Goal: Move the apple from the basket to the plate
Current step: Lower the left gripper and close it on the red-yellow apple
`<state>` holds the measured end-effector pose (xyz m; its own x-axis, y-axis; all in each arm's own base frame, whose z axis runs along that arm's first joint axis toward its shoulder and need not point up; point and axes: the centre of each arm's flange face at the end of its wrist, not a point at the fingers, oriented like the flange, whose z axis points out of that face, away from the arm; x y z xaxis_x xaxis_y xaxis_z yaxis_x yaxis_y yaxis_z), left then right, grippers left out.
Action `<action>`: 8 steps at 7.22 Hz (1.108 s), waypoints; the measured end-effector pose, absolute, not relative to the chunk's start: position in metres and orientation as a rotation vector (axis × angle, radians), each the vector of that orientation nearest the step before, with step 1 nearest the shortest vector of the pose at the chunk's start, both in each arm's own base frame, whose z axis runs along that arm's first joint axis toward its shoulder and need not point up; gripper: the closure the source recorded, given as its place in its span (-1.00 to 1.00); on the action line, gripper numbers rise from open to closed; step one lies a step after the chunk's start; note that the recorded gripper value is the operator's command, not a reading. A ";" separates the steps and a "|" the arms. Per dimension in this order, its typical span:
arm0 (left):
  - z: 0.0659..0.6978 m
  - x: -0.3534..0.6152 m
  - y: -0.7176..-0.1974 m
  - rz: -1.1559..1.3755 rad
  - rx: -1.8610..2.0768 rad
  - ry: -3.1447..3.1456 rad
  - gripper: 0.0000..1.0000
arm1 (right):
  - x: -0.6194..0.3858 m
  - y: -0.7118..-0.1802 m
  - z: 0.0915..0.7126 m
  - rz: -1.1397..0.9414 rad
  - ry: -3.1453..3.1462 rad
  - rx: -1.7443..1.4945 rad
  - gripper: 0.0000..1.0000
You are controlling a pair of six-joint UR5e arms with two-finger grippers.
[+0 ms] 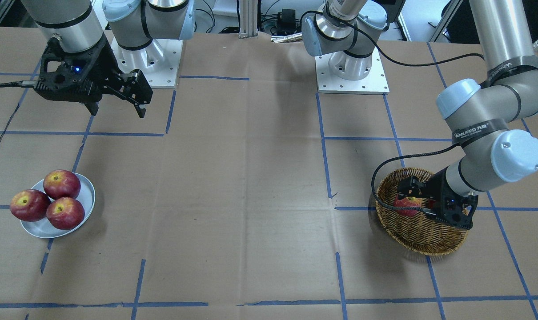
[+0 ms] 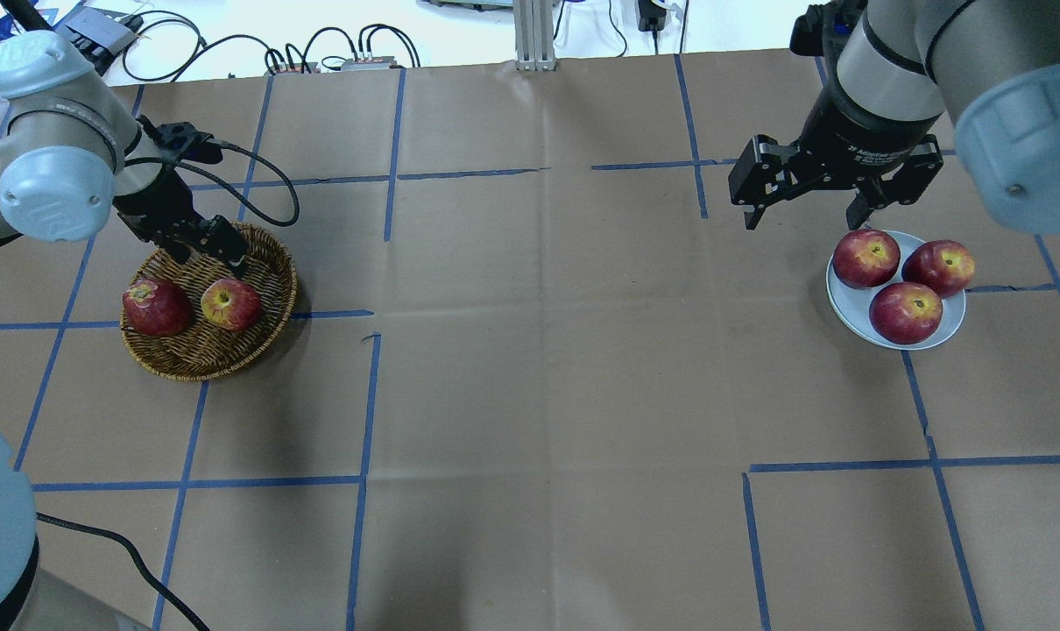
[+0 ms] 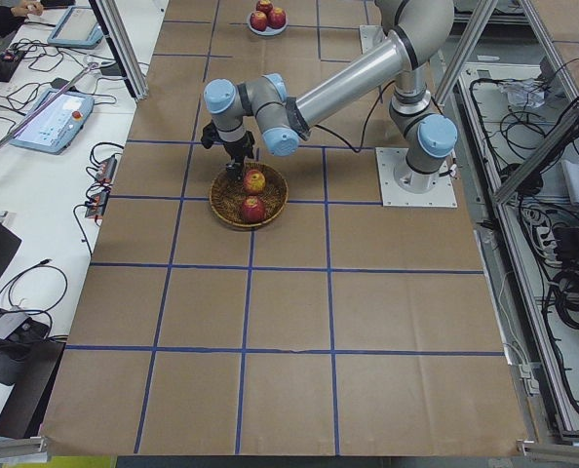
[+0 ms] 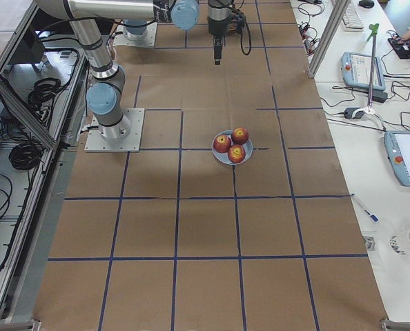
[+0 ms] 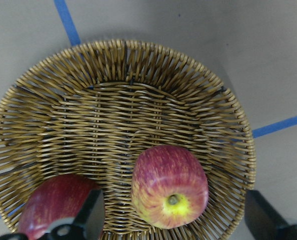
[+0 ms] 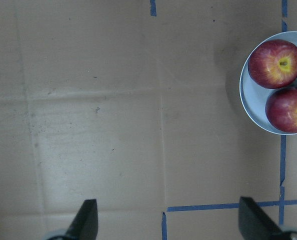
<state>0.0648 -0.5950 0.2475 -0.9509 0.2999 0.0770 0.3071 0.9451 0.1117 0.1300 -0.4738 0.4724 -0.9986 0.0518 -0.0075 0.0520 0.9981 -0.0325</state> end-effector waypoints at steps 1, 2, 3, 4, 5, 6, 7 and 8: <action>0.240 0.066 -0.595 -0.186 -0.476 -3.045 -0.97 | 0.130 -0.474 0.472 -0.051 3.133 0.083 -1.00; 0.233 0.066 -0.596 -0.190 -0.476 -3.044 -0.97 | 0.130 -0.474 0.472 -0.051 3.133 0.083 -1.00; 0.224 0.067 -0.597 -0.202 -0.476 -3.040 -0.97 | 0.130 -0.474 0.473 -0.052 3.133 0.083 -1.00; 0.216 0.067 -0.598 -0.216 -0.475 -3.035 -0.97 | 0.130 -0.474 0.473 -0.054 3.133 0.084 -1.00; 0.209 0.068 -0.598 -0.231 -0.471 -3.030 -0.97 | 0.130 -0.473 0.474 -0.055 3.133 0.085 -1.00; 0.200 0.068 -0.597 -0.253 -0.467 -3.021 -0.96 | 0.130 -0.473 0.473 -0.054 3.133 0.085 -1.00; 0.191 0.070 -0.594 -0.275 -0.459 -3.011 -0.47 | 0.130 -0.473 0.473 -0.053 3.133 0.085 -1.00; 0.185 0.072 -0.593 -0.289 -0.451 -3.004 -0.05 | 0.130 -0.473 0.473 -0.053 3.133 0.085 -1.00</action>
<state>0.0717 -0.5926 0.1847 -0.9523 0.2820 0.1167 0.2991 0.9384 0.1730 0.1302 -0.4734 0.4730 -0.9985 0.0540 -0.0076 0.0542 0.9980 -0.0337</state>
